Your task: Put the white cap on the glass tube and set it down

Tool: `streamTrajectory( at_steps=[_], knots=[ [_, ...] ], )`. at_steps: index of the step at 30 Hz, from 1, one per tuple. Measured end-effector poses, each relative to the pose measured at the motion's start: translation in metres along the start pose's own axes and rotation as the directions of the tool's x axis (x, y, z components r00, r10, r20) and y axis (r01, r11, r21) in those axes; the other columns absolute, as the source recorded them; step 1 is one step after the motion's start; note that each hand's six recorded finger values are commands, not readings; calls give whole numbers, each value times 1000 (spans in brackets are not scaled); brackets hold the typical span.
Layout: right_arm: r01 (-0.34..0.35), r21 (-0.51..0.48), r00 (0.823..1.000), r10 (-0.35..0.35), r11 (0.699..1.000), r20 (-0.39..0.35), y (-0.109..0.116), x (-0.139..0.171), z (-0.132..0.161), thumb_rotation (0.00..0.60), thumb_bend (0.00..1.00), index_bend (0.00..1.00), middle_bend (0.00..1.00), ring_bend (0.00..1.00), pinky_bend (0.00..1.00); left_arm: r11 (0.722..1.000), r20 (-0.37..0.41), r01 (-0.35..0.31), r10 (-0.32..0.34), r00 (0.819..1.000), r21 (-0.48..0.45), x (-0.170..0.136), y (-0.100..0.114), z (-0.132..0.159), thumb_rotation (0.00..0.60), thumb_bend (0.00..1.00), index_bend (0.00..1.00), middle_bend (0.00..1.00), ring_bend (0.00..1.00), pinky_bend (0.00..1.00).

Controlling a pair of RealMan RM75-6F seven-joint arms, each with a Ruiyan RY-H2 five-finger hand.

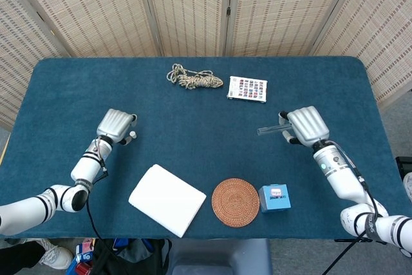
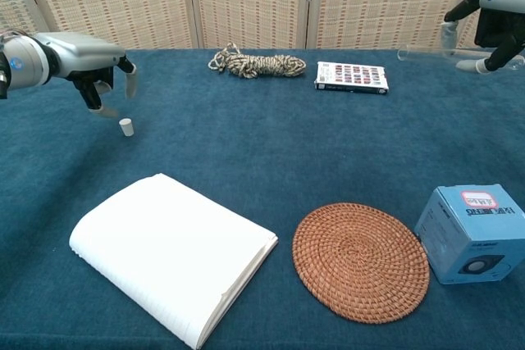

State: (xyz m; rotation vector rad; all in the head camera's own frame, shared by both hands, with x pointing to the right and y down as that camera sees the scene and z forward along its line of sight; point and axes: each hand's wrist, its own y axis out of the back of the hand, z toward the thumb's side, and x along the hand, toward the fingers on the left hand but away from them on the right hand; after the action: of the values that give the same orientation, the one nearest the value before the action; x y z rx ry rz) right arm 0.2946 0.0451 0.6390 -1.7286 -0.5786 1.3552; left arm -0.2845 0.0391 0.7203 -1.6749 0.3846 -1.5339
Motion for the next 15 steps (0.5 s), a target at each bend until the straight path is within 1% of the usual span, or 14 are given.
streamTrajectory(
  at_steps=[1, 2, 4, 5, 11, 13, 14, 15],
  knots=[
    [-1, 0, 1000, 1, 1000, -1, 0, 0, 0, 600, 447, 958, 1000, 1000, 1000, 1000, -3, 2, -2, 1000, 2, 1, -1, 0, 595, 250, 416, 911, 930, 998],
    [-2, 0, 1000, 2, 1000, -1, -1, -1, 0, 600, 447, 957, 1000, 1000, 1000, 1000, -6, 5, -5, 1000, 3, 1, -2, -1, 576, 250, 417, 912, 930, 998],
    [-4, 0, 1000, 4, 1000, -3, -2, -1, 1, 600, 448, 957, 1000, 1000, 1000, 1000, -13, 13, -13, 1000, -1, 3, -5, -1, 518, 250, 413, 913, 928, 998],
    [-5, 0, 1000, 5, 1000, -3, -2, -2, 1, 600, 447, 958, 1000, 1000, 1000, 1000, -16, 16, -16, 1000, -1, 3, -6, -2, 508, 250, 411, 913, 928, 998],
    [-7, 1, 1000, 7, 1000, 0, -2, -2, 0, 600, 448, 958, 1000, 1000, 1000, 1000, -28, 26, -26, 999, 12, 9, -10, -2, 512, 249, 406, 905, 910, 998],
    [-9, 1, 1000, 9, 1000, 2, -3, -2, -1, 600, 448, 958, 1000, 1000, 1000, 999, -32, 23, -22, 999, 23, 10, -10, -1, 507, 250, 404, 862, 857, 993],
    [-10, 1, 1000, 10, 1000, 4, -3, -2, -2, 600, 448, 958, 1000, 1000, 1000, 999, -35, 19, -19, 999, 25, 11, -10, -1, 504, 250, 402, 820, 799, 981],
    [-12, 2, 1000, 12, 1000, 5, -3, -2, -2, 600, 448, 958, 1000, 1000, 1000, 1000, -39, 14, -13, 999, 27, 11, -9, -1, 498, 250, 399, 745, 700, 948]
  ],
)
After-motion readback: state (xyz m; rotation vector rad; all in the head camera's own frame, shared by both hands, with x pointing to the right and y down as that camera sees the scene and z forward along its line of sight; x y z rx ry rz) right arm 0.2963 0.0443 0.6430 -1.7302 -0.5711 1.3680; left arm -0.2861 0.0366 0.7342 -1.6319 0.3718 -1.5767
